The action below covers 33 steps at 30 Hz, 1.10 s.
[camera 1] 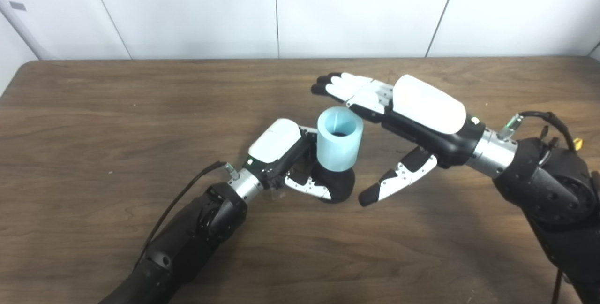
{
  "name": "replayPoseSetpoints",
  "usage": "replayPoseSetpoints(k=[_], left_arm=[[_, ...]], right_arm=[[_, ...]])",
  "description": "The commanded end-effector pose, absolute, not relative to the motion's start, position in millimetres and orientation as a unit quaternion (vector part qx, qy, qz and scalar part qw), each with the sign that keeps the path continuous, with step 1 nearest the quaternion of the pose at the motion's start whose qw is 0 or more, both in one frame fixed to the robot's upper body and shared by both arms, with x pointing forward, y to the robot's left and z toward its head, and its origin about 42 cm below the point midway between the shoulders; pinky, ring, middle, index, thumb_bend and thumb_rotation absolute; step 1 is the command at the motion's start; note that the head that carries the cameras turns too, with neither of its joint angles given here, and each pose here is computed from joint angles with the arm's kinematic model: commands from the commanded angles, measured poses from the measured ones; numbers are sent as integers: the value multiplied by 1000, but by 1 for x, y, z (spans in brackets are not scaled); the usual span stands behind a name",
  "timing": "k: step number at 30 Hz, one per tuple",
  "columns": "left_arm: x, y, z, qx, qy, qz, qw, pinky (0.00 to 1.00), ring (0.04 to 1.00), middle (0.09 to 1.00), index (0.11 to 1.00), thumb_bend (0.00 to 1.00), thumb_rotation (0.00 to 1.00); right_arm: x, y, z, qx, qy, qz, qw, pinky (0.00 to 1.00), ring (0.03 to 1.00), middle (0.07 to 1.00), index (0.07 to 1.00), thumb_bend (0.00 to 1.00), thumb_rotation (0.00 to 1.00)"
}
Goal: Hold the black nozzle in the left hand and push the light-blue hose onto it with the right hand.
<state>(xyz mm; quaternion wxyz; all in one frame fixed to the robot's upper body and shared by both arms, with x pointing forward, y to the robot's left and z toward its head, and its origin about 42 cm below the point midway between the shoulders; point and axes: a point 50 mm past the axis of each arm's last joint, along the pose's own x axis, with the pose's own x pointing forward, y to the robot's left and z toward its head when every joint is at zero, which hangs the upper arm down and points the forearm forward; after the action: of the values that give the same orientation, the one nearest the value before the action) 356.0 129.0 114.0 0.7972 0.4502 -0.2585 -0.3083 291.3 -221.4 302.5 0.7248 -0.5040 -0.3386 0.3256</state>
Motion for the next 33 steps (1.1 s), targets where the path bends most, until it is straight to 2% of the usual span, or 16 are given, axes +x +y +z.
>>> replayPoseSetpoints(k=[1, 9, 13, 16, 22, 29, 33], left_arm=[[313, 156, 29, 510, -85, -395, 759, 390, 418, 479, 528, 503, 0], [313, 156, 31, 509, -89, -396, 759, 400, 421, 482, 525, 503, 0], [313, 157, 31, 509, -87, -394, 760, 397, 420, 483, 525, 504, 0], [313, 157, 32, 510, -84, -394, 760, 391, 419, 484, 525, 503, 0], [313, 159, 34, 514, -80, -397, 756, 404, 424, 484, 522, 504, 0], [314, 159, 36, 513, -77, -397, 757, 403, 424, 482, 523, 504, 0], [315, 159, 37, 512, -77, -396, 758, 407, 429, 482, 520, 504, 0]], right_arm=[[288, -217, 322, -516, -375, 315, 703, 920, 997, 1000, 981, 697, 811], [287, -215, 313, -527, -349, 348, 692, 925, 1000, 1000, 976, 761, 857], [287, -214, 305, -559, -311, 385, 665, 960, 1000, 1000, 945, 786, 879], [287, -214, 298, -582, -290, 403, 644, 927, 1000, 1000, 945, 802, 893], [285, -216, 288, -587, -254, 426, 640, 907, 972, 940, 882, 884, 882], [282, -218, 279, -588, -262, 425, 636, 873, 929, 909, 856, 853, 838], [280, -222, 274, -589, -257, 425, 637, 865, 920, 907, 857, 847, 847]])
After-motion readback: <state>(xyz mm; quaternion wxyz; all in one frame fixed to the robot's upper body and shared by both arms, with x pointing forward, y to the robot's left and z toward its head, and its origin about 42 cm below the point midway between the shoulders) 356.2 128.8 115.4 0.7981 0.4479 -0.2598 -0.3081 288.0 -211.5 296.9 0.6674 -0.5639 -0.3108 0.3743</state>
